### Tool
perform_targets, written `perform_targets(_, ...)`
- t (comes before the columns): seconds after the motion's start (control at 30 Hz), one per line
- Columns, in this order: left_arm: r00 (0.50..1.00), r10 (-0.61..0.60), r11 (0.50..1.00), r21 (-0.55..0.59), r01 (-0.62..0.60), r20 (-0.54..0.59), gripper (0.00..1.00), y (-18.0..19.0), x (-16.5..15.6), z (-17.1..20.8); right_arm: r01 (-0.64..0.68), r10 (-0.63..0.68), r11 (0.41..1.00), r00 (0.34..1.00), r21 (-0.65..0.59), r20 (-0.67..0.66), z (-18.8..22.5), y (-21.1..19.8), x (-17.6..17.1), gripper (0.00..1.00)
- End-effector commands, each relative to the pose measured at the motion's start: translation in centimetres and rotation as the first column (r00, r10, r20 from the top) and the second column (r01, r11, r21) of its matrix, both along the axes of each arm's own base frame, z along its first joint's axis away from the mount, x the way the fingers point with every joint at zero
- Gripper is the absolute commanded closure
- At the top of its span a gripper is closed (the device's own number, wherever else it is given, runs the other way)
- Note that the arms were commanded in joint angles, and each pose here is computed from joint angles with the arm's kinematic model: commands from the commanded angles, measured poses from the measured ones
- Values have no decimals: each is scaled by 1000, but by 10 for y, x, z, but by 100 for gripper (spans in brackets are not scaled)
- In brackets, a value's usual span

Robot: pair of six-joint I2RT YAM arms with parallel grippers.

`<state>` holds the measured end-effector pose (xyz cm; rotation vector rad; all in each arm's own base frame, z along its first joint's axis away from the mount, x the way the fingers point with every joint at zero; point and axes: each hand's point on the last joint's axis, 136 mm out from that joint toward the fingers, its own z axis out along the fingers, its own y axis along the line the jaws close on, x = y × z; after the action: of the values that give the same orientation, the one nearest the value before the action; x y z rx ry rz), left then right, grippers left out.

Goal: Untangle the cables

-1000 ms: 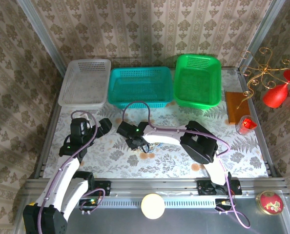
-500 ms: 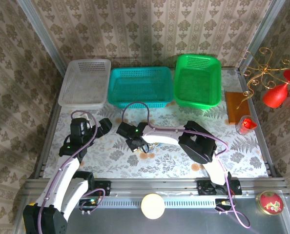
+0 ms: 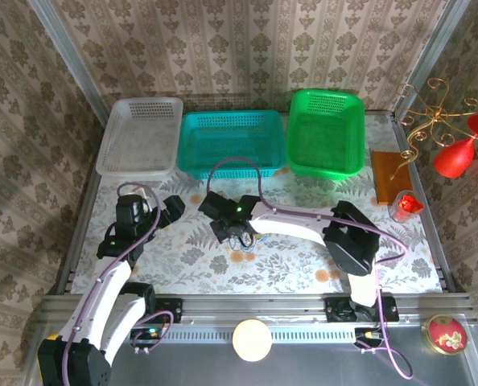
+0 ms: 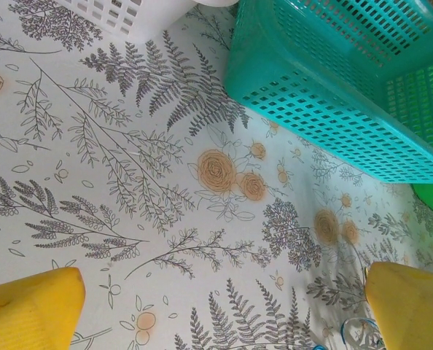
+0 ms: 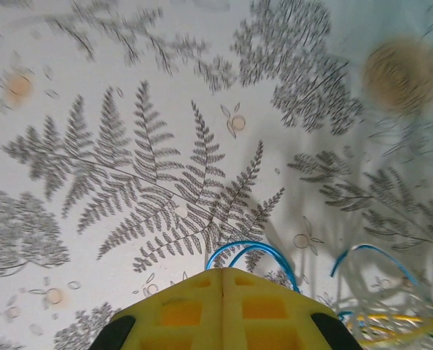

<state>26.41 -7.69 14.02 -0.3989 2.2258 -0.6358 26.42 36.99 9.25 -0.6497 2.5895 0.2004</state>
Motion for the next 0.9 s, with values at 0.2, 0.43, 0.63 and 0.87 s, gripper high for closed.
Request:
perform_targets(0.2,1000,-22,1000,-18,22,-13,0,-4,-5,-1,9,-10,999,1000,45,22,17,-10,2,92)
perform_targets(0.43,1000,-29,999,-26,28,-12,0,-7,-4,-2,5,-4,1000,999,13,-51,-11,-15,-12,69)
perform_targets(0.63,999,-42,999,-29,42,-20,0,-10,-4,-5,15,-15,1000,999,-2,-35,-7,-25,-13,65)
perform_targets(0.87,996,-86,996,-25,86,-21,0,-22,-4,-7,90,-92,995,996,50,21,25,-51,10,52)
